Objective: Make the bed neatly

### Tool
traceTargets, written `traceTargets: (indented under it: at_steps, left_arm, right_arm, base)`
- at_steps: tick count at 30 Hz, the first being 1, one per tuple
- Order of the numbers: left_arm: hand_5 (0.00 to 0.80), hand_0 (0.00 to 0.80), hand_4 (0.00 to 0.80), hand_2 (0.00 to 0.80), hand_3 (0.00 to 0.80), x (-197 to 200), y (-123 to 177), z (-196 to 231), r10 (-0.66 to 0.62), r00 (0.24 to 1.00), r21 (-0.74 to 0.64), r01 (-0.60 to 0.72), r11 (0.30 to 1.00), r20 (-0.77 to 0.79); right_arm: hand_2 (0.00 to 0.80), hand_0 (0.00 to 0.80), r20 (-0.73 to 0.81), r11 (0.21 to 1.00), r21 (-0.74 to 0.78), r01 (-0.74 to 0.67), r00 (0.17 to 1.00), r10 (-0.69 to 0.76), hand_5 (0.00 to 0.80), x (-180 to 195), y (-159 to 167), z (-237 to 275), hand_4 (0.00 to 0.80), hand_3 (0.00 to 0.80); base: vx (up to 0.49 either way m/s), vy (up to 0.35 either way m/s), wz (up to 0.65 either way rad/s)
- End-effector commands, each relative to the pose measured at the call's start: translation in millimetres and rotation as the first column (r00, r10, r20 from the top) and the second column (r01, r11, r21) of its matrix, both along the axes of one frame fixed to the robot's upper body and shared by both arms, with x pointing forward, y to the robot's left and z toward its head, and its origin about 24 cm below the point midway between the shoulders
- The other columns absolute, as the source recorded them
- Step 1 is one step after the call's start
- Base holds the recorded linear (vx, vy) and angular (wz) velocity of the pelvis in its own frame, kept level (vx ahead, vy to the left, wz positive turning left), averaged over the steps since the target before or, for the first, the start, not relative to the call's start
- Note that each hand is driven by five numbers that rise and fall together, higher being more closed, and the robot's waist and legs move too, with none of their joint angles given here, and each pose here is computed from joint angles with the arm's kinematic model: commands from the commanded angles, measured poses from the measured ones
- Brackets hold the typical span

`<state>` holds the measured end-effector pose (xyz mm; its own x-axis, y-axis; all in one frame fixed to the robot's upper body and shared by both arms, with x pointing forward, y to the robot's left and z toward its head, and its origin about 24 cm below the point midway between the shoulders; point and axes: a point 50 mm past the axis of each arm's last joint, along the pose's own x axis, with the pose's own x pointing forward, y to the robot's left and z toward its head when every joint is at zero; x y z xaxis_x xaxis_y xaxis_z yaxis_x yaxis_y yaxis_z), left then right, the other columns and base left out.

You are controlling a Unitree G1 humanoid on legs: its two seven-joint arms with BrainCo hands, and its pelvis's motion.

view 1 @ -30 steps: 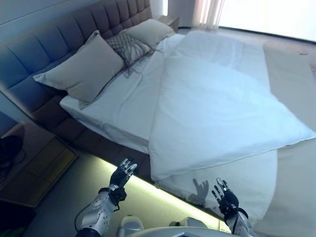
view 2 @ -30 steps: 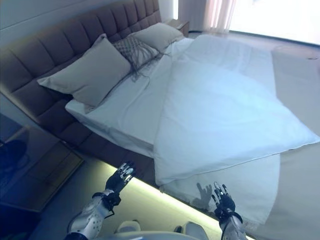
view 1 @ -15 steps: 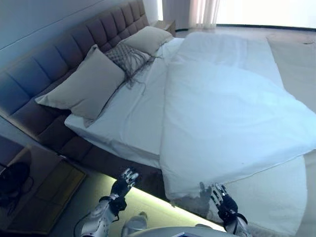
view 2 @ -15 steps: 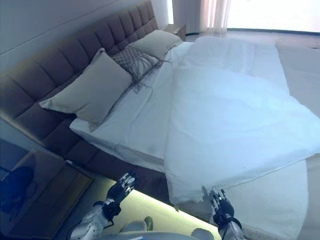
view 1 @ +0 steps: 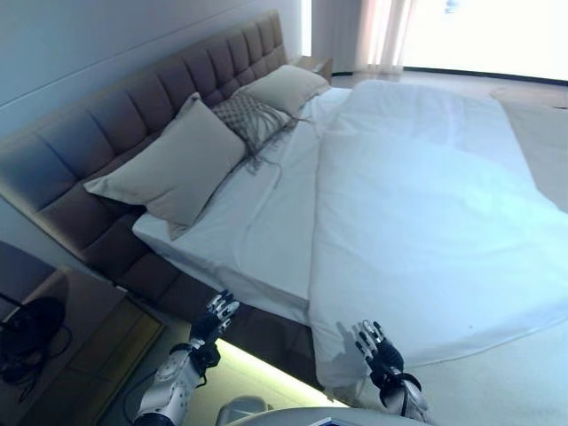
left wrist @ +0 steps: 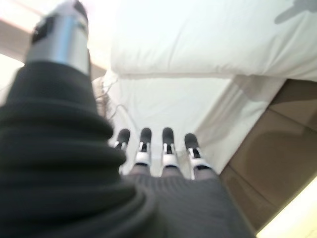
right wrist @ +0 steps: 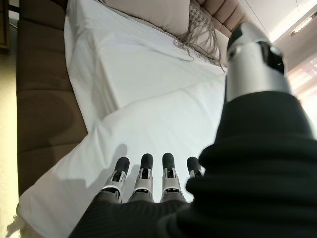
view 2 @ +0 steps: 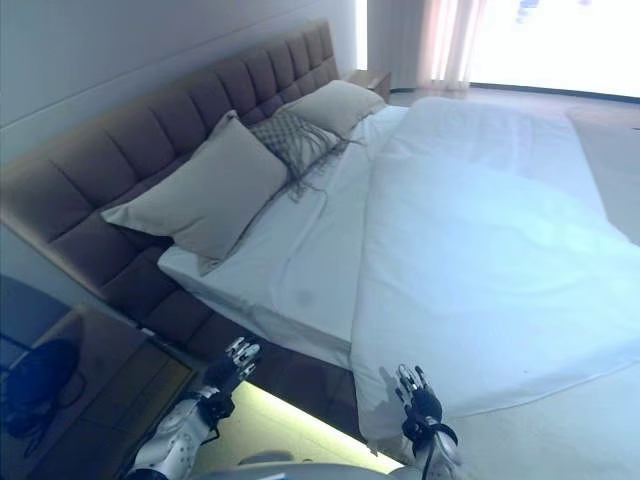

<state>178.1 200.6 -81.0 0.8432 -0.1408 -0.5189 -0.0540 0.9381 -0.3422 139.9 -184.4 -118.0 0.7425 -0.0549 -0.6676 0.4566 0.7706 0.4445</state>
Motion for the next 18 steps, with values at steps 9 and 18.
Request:
traceTargets:
  at_steps: [9,18]
  left_arm:
    - [0.0,0.0,0.0,0.0,0.0,24.6,11.2,31.0,0.018,0.984,0.01,-0.02,1.0,0.178]
    - [0.0,0.0,0.0,0.0,0.0,26.5,0.9,30.5,-0.01,0.981,-0.018,0.013,1.0,0.194]
  right_arm:
    - [0.0,0.0,0.086,0.998,0.042,0.056,0.995,-0.06,0.0,17.4,-12.7,2.8,0.0,0.0]
    - [0.0,0.0,0.067,0.997,0.037,0.074,0.995,-0.076,0.0,8.7,-13.3,-1.2,0.0,0.0]
  base:
    - [0.043,-0.178,-0.2]
    - [0.032,-0.215,0.05]
